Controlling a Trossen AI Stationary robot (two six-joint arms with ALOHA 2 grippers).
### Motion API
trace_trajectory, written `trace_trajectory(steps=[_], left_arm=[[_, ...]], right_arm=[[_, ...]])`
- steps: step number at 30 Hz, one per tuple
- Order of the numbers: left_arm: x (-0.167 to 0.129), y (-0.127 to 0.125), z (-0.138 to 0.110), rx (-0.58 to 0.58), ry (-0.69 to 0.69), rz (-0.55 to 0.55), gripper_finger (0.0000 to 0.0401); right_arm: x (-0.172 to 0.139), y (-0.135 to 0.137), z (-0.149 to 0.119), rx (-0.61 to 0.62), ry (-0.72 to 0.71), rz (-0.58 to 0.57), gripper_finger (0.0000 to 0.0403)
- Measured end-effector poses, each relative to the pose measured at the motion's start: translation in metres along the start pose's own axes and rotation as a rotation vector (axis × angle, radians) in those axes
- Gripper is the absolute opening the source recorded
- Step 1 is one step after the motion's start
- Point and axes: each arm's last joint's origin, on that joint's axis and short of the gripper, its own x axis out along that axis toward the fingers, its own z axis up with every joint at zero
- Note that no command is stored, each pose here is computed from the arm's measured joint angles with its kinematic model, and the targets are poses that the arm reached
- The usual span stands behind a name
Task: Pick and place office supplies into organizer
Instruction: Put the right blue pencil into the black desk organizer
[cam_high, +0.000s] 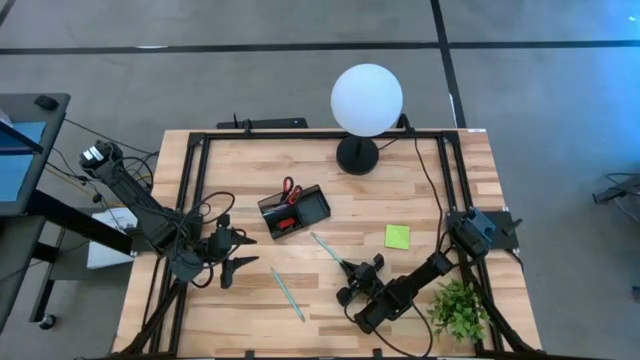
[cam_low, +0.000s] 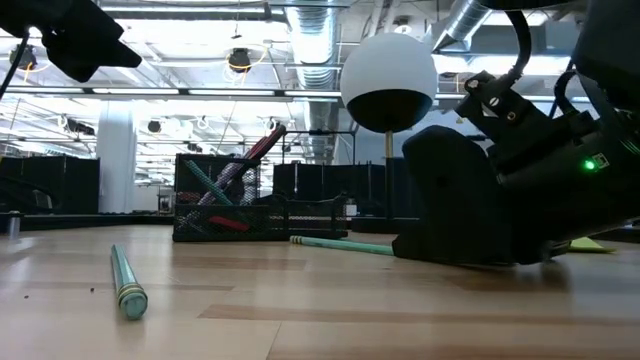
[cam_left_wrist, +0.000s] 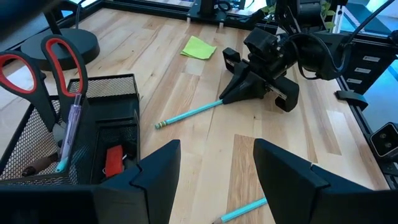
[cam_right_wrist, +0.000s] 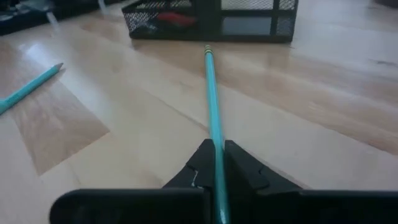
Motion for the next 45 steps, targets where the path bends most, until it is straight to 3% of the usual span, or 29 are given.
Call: trace_trajectory(steps=[13,28,45], left_arm=[[0.0,0.0,0.0,-0.014,0.004,-0.007,0.0199],[0.0,0.0,0.0,-0.018,0.008,-0.012,0.0199],[0.0,0.0,0.0,-0.028,0.009,-0.012,0.0199]], right_arm=[[0.004,0.02,0.012,0.033,-0.05,0.013,0.0001],[0.004,0.022,0.015,-0.011,-0.016,0.022,0.0002],[0.019,0.019,0.021,0.007,0.066,0.014,0.0094]])
